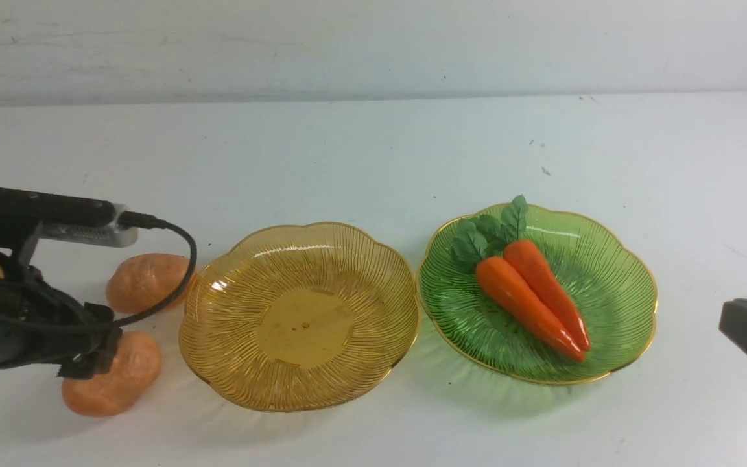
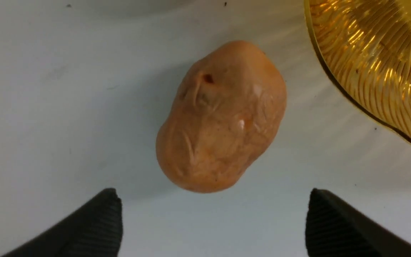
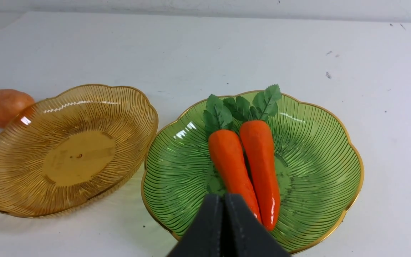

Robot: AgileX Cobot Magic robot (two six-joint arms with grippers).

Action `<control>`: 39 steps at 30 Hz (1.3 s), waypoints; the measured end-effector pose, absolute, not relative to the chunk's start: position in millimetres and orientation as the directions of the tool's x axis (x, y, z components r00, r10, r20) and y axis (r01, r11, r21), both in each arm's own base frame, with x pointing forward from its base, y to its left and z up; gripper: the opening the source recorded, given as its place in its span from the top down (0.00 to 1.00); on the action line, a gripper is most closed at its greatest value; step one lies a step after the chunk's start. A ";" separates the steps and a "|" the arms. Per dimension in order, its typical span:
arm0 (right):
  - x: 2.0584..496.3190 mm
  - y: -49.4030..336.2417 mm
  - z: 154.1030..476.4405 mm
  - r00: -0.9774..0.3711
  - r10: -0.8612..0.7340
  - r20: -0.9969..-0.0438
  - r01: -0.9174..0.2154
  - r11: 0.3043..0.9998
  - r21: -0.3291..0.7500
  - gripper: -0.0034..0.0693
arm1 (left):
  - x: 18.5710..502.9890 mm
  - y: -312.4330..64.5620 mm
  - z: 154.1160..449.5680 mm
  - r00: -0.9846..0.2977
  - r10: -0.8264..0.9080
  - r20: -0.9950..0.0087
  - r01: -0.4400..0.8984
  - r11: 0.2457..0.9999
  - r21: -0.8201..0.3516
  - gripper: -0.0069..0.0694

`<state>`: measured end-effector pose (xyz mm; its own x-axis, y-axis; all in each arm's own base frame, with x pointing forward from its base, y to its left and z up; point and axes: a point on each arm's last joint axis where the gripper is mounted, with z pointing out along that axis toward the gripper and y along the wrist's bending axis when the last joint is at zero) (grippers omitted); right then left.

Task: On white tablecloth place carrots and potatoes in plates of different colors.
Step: 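Put the potatoes from the left side into the left plate with the left gripper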

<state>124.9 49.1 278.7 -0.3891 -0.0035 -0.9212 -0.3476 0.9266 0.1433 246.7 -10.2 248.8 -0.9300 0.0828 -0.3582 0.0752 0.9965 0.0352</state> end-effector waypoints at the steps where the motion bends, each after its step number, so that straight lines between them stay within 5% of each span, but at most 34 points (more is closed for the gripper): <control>1: 124.9 49.1 278.7 -0.389 -0.004 -0.921 -0.348 0.927 0.143 0.97 | 250.5 -10.4 244.5 -0.934 0.086 -0.345 0.078 0.996 0.036 0.04; 16: 124.9 49.1 278.6 -0.390 -0.004 -0.921 -0.348 0.927 0.143 0.97 | 291.2 -13.0 181.3 -0.952 0.135 -0.276 0.129 0.991 0.041 0.04; 20: 124.9 49.1 278.6 -0.390 -0.004 -0.921 -0.348 0.927 0.143 0.97 | 296.9 -11.7 177.0 -0.950 0.160 -0.269 0.148 0.987 0.065 0.10; 24: 124.9 49.1 278.6 -0.390 -0.004 -0.921 -0.348 0.927 0.143 0.97 | 297.6 -11.0 176.2 -0.955 0.157 -0.253 0.144 0.987 0.070 0.27; 30: 124.8 49.1 278.5 -0.391 -0.004 -0.921 -0.348 0.926 0.143 0.97 | 283.0 -6.2 215.1 -0.963 0.158 -0.217 0.137 0.985 0.108 0.36; 34: 124.8 49.1 278.5 -0.391 -0.004 -0.921 -0.348 0.926 0.143 0.97 | 286.8 -13.0 281.3 -0.917 0.096 -0.387 0.091 0.995 0.033 0.37; 39: 124.5 49.3 277.9 -0.397 -0.007 -0.918 -0.350 0.926 0.144 0.97 | 295.9 -37.9 316.8 -0.863 0.123 -0.490 0.188 0.978 -0.086 0.37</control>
<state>124.5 49.3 277.9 -0.3968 -0.0070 -0.9179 -0.3500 0.9256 0.1443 295.9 -37.9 316.8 -0.8631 0.1228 -0.4899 0.1881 0.9784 -0.0861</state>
